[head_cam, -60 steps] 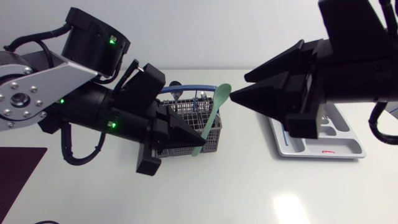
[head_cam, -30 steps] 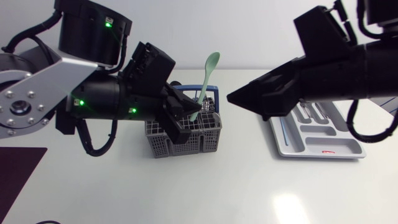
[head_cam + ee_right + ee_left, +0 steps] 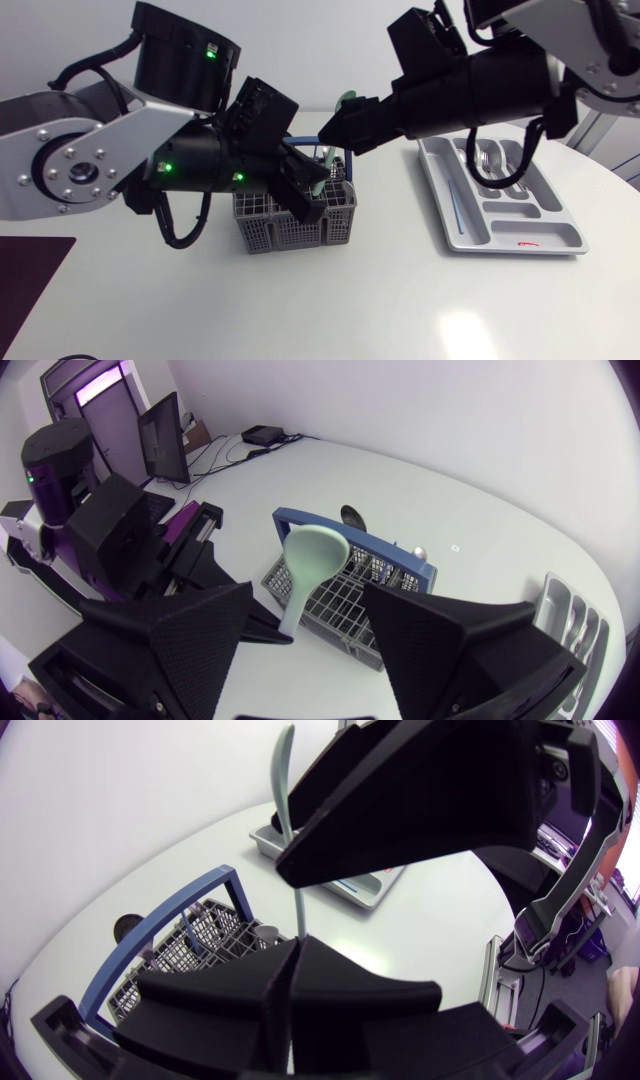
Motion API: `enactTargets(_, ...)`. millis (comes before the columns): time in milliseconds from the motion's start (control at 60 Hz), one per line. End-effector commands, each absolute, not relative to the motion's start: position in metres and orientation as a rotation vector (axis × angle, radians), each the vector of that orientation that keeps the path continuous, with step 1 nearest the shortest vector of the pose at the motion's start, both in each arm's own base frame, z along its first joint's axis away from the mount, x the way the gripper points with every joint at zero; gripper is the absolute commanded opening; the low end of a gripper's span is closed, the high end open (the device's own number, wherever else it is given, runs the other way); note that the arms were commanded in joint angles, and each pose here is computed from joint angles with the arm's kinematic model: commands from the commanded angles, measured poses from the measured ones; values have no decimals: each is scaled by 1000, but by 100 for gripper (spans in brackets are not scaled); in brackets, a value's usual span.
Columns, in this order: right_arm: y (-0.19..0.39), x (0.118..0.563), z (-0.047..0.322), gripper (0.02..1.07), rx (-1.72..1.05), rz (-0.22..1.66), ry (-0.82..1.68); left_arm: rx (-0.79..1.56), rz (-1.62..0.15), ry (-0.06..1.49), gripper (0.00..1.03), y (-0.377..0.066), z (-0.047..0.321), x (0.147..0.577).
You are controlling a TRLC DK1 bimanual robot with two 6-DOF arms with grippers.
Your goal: Unload the cutlery basket into the drawer organizer.
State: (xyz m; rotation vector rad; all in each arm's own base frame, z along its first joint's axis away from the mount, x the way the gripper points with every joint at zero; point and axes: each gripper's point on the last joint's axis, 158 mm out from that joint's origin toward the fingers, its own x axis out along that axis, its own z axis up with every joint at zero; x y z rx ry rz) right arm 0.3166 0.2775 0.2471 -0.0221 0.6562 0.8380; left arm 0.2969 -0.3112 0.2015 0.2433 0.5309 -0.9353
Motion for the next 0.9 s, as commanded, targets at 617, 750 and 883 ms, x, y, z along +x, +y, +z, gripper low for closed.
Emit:
enactTargets(617, 297, 336, 248, 15, 40, 842, 644, 180, -879, 500, 10, -309, 212, 321)
enactTargets(750, 297, 336, 247, 12, 36, 844, 645, 178, -871, 493, 11, -309, 215, 323)
enactTargets(883, 296, 334, 247, 12, 29, 846, 640, 180, -872, 489, 15, -310, 216, 322)
